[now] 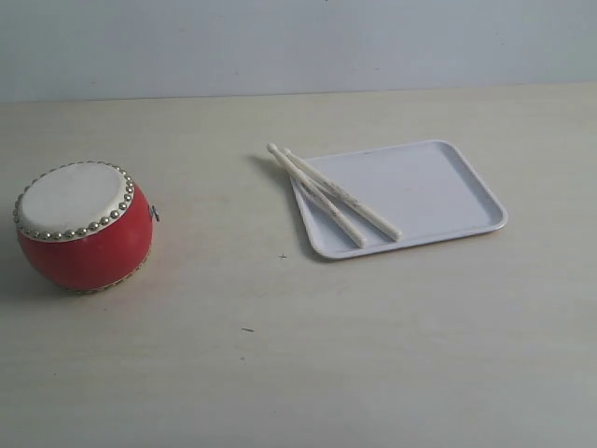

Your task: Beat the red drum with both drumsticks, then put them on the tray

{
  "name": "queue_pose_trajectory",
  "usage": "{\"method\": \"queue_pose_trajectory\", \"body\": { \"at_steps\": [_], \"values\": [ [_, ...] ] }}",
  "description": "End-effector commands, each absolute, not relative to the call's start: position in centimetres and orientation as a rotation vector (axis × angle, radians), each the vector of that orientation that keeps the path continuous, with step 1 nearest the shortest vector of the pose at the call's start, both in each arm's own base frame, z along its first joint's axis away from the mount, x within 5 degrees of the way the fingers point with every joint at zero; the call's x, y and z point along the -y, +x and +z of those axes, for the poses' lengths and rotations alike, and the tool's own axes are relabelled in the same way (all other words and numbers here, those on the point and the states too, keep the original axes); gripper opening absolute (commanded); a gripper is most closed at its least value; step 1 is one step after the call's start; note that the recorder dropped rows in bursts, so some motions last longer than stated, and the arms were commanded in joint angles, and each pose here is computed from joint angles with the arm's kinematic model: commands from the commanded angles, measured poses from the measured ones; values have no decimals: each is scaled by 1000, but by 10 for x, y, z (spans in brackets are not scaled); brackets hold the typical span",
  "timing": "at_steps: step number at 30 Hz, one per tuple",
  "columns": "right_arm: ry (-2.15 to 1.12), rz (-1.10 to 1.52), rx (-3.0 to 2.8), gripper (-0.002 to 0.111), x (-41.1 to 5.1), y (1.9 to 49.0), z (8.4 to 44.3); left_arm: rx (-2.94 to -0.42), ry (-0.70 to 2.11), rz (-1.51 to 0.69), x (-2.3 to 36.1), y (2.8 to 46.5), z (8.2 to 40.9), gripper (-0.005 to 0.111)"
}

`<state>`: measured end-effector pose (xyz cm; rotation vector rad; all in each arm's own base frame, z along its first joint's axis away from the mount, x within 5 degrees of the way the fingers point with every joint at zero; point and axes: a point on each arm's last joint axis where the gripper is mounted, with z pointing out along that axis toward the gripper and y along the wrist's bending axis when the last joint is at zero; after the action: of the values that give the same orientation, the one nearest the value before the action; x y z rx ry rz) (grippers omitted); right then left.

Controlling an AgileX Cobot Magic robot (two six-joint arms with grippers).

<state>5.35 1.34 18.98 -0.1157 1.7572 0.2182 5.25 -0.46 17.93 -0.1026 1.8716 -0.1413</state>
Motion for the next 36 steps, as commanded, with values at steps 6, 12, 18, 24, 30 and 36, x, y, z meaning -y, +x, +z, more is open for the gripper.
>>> {"method": "queue_pose_trajectory", "body": {
  "at_steps": [6,12,18,24,30,36],
  "values": [
    [-46,245,-1761,0,-12,54,189,-1858,-100,-140,4,53,179,0],
    [-46,245,-1763,0,-12,54,188,-1858,-100,-140,4,53,179,0],
    [-46,245,-1763,0,-12,54,188,-1858,-100,-140,4,53,179,0],
    [-46,245,-1763,0,-12,54,188,-1858,-100,-140,4,53,179,0],
    [-36,257,-1763,0,-12,54,189,-1858,-100,-140,4,53,179,0],
    [-35,257,-1751,0,-12,54,190,-1858,-100,-140,4,53,179,0]
  ]
}}
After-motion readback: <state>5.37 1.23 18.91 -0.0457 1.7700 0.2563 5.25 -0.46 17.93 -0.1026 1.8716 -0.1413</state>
